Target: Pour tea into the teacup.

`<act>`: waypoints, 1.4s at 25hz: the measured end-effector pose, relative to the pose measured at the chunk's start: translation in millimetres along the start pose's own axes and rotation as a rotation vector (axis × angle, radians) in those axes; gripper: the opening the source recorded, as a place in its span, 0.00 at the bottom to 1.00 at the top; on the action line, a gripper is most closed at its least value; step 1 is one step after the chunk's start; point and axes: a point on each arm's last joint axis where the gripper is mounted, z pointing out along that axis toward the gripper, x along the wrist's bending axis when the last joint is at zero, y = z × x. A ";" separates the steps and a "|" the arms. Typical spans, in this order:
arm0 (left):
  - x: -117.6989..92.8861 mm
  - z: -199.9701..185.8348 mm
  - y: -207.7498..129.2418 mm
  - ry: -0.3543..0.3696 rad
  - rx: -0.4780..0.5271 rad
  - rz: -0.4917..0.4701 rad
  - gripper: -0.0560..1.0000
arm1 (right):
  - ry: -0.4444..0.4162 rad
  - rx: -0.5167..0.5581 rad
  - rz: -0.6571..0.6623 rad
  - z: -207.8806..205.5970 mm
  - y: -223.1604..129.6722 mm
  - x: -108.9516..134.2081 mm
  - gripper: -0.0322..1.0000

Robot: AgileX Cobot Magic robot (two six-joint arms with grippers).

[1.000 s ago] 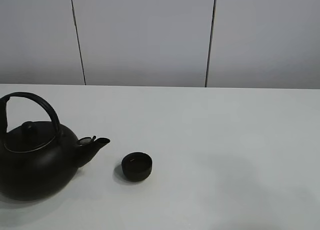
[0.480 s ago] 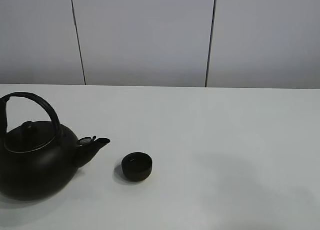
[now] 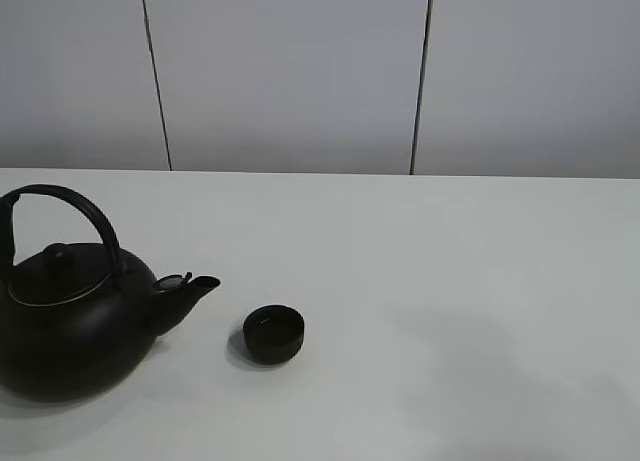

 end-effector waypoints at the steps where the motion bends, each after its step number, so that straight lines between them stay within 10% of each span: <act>1: 8.5 -3.6 0.9 0.032 0.008 0.003 0.53 | 0.000 0.000 0.000 0.0 0.0 0.0 0.53; 10: 44.9 -62.2 12.7 0.205 0.014 0.008 0.53 | 0.000 0.000 0.000 0.0 0.0 0.0 0.53; 18: 6.0 -210.6 39.3 0.059 -0.209 0.097 0.53 | 0.000 0.000 0.000 0.0 0.0 0.0 0.53; 23: -9.5 -281.2 -12.4 -0.021 -0.130 0.182 0.53 | 0.000 0.000 0.000 0.0 0.0 0.0 0.53; 35: -4.1 -231.6 -134.4 -0.019 0.141 0.112 0.53 | 0.000 0.000 0.000 0.0 0.0 0.0 0.53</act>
